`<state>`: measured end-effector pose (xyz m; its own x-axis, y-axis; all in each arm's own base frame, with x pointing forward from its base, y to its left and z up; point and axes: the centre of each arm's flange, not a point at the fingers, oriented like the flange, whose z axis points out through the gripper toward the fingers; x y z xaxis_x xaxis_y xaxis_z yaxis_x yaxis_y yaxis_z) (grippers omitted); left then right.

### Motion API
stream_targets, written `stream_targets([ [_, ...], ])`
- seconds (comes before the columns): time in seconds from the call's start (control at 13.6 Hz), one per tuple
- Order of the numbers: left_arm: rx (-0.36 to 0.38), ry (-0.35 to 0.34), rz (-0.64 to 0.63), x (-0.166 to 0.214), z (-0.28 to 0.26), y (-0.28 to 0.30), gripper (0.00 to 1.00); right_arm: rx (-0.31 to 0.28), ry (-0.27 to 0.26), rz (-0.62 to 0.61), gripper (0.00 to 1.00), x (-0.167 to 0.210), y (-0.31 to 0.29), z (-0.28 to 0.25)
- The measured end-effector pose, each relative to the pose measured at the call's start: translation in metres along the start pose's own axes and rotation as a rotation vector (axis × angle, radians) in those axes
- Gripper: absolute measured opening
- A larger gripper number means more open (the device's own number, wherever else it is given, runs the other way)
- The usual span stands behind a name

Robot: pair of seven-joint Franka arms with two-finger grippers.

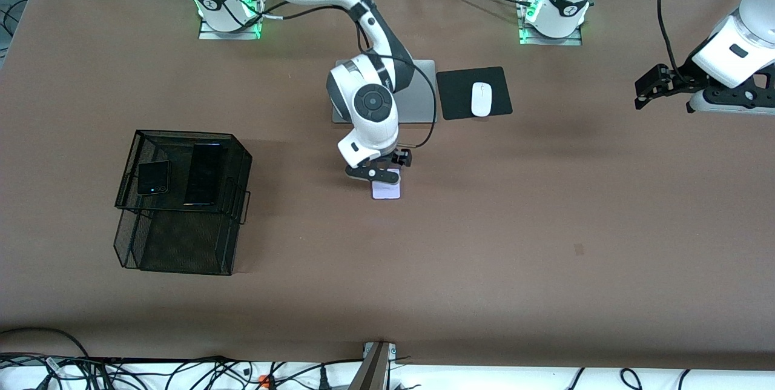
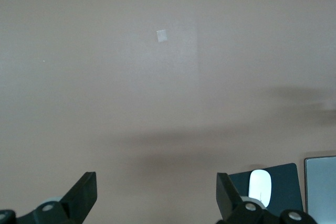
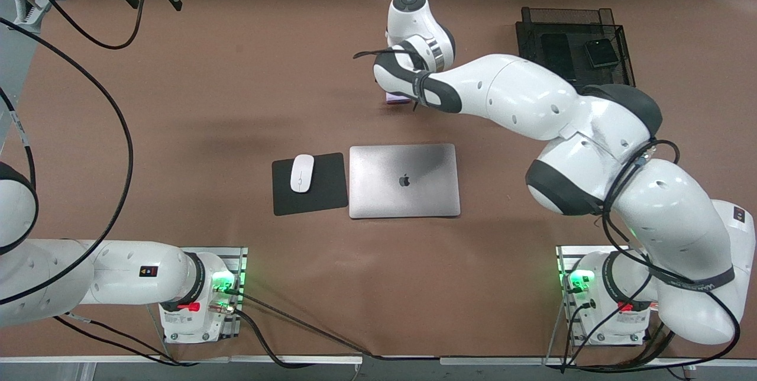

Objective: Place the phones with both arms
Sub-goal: 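Grasp the white phone with the right gripper and lift it, then carry the white phone with the right gripper into the basket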

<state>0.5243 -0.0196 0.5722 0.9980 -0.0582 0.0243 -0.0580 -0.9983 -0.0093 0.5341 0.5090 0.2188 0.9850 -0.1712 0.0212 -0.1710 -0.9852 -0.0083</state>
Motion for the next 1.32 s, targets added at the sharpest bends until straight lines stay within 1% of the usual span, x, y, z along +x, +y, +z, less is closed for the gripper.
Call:
stream_targets([
  [0.22,0.000,0.004,0.008,0.008,-0.001,0.004,1.00,-0.009,0.041,-0.052,1.00,0.003,0.001,0.025],
  [0.51,0.001,0.011,0.033,0.014,-0.008,0.018,1.00,0.012,0.073,-0.086,1.00,0.001,-0.004,0.037],
  [0.73,0.001,-0.037,0.007,0.011,-0.008,0.018,1.00,0.018,0.073,-0.103,1.00,-0.002,-0.007,0.037],
  [0.88,0.001,-0.056,-0.011,0.010,-0.005,0.015,1.00,0.021,0.085,-0.108,1.00,-0.002,-0.007,0.043],
  [1.03,0.000,-0.093,-0.007,0.012,0.006,0.013,1.00,0.020,0.094,-0.113,1.00,-0.001,-0.006,0.050],
  [1.1,-0.001,-0.117,0.011,0.013,0.013,0.013,1.00,0.020,0.096,-0.120,0.91,-0.001,-0.006,0.050],
  [1.17,-0.003,-0.143,0.035,0.013,0.020,0.013,1.00,0.021,0.098,-0.121,0.85,0.000,-0.006,0.048],
  [1.32,-0.008,-0.189,0.063,0.013,0.031,0.012,1.00,0.024,0.099,-0.124,0.85,0.000,-0.008,0.046],
])
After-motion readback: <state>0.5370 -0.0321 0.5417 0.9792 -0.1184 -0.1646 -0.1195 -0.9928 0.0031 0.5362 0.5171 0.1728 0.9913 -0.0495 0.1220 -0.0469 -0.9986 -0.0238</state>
